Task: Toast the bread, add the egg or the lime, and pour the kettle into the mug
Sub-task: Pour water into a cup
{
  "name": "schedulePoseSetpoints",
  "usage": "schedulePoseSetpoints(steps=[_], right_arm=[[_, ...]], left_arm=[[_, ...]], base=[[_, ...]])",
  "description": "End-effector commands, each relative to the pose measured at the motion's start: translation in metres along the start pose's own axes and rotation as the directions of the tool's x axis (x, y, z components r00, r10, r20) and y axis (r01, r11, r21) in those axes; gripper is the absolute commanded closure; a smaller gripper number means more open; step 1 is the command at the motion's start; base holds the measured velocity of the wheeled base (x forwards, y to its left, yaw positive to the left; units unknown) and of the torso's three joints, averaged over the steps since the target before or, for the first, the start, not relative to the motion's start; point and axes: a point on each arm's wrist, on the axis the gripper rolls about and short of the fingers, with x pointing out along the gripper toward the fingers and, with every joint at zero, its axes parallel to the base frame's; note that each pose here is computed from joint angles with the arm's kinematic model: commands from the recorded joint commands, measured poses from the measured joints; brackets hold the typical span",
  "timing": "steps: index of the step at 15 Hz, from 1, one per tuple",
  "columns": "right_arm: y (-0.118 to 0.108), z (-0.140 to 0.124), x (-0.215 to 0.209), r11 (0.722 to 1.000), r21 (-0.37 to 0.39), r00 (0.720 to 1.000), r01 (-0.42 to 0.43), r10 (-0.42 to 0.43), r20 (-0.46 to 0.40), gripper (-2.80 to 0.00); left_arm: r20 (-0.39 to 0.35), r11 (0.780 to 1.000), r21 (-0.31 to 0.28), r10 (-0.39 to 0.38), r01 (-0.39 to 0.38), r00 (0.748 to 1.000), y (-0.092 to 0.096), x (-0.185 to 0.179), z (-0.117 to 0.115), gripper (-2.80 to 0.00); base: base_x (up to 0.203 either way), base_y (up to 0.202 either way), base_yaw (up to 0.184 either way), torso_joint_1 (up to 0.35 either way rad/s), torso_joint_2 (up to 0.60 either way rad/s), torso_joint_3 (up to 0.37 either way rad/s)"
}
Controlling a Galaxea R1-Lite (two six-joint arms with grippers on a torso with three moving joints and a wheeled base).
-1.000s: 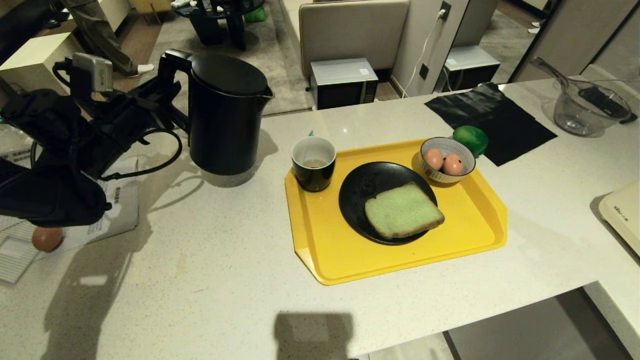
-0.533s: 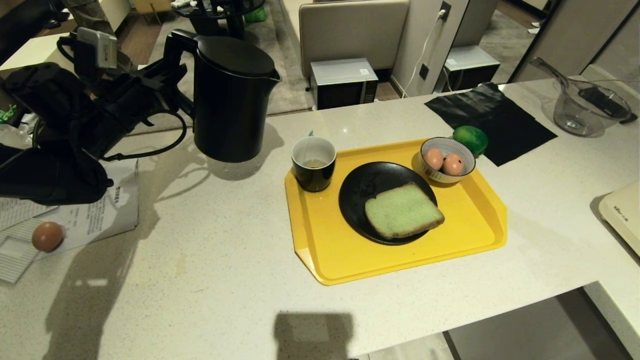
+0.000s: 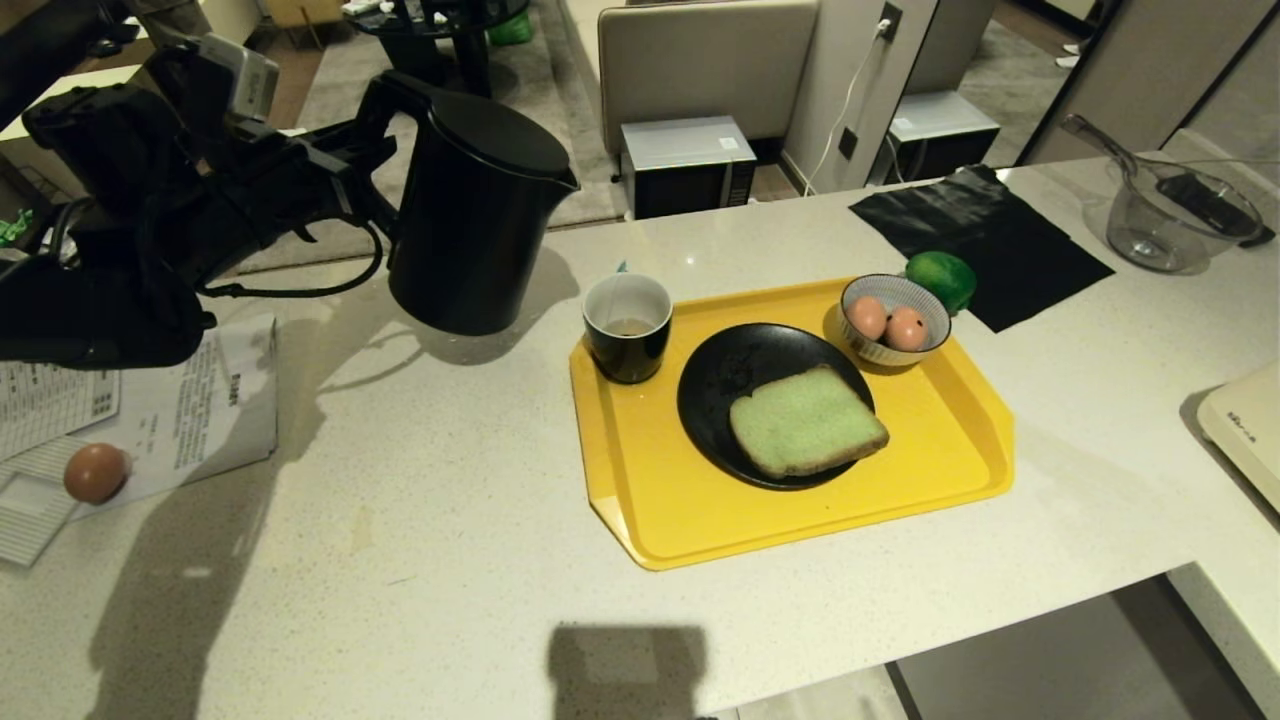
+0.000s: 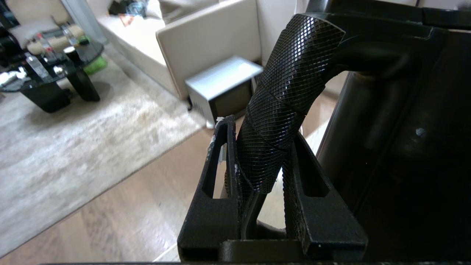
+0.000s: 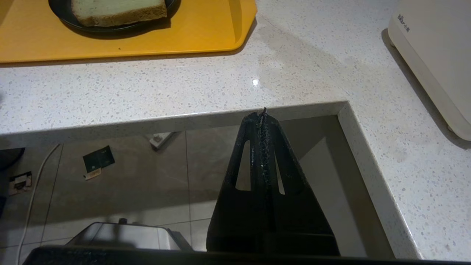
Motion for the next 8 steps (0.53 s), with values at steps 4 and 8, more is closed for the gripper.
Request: schedulePoseSetpoints(steps=[4,8], right_arm=[[0.0001,-0.0069,0.0016,1.0,0.0,1.0,-0.001,0.001,-0.025,0.0],[0.0001,-0.0073,0.0016,1.0,0.0,1.0,-0.001,0.001,-0.026,0.0]], left_arm=[[-0.091,0.989,0.138,-0.046,0.058,0.995,0.0042,0.0064,0.0037,0.0],[-0.147,0.966,0.231,-0.081,0.114,0.986,-0.001,0.0114,-0.001,0.0]], base=[[0.0,0.0,0.0,0.0,0.0,0.0],[0.0,0.0,0.0,0.0,0.0,0.0]])
